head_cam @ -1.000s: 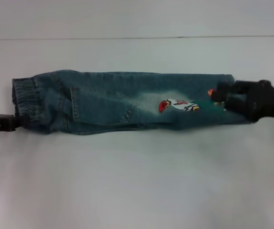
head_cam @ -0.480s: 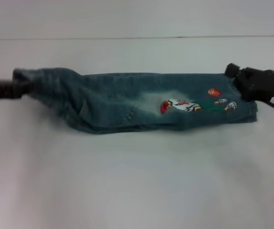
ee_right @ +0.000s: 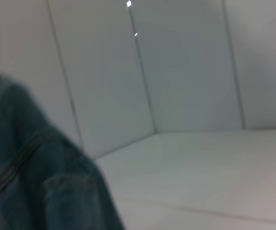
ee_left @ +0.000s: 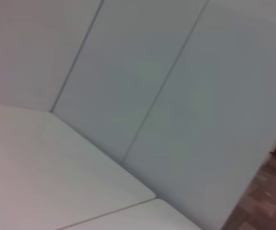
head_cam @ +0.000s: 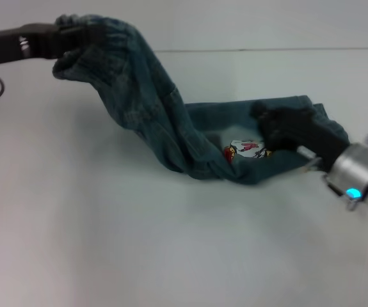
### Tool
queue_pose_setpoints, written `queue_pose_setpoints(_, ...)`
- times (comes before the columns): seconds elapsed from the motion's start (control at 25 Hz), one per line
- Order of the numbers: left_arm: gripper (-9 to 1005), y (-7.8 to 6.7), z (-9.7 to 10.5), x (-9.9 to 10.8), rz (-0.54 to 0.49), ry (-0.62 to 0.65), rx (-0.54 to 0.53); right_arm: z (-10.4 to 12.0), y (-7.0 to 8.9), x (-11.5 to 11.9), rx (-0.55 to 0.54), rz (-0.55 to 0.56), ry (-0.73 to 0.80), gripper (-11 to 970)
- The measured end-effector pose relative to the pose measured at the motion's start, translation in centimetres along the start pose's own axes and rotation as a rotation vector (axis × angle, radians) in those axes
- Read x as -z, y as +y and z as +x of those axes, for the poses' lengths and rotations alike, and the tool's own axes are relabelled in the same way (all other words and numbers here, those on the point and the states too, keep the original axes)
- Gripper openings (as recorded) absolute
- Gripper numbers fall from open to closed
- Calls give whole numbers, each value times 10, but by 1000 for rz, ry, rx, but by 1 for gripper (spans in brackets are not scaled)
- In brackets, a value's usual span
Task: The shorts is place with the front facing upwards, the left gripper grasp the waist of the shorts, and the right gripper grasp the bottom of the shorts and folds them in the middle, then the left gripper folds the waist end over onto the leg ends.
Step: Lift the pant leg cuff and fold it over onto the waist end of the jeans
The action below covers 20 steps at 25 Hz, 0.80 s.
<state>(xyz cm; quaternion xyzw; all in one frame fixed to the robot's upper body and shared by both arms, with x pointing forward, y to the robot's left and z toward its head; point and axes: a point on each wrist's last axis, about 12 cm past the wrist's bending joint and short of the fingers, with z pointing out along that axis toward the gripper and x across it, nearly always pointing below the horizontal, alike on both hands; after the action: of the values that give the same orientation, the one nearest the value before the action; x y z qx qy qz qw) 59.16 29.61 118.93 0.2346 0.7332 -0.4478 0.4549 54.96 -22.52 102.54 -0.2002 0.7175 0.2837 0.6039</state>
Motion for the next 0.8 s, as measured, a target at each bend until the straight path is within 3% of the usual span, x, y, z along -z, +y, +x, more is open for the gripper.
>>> queue_pose_setpoints(0.36,42,-15,-3,-13,114,-5,1,13,45,-39,95,-75,99,13)
queue_pose_setpoints(0.8,42,-20,-4,-20,149,-3,-3,16,128,-77,129,-344,228,11)
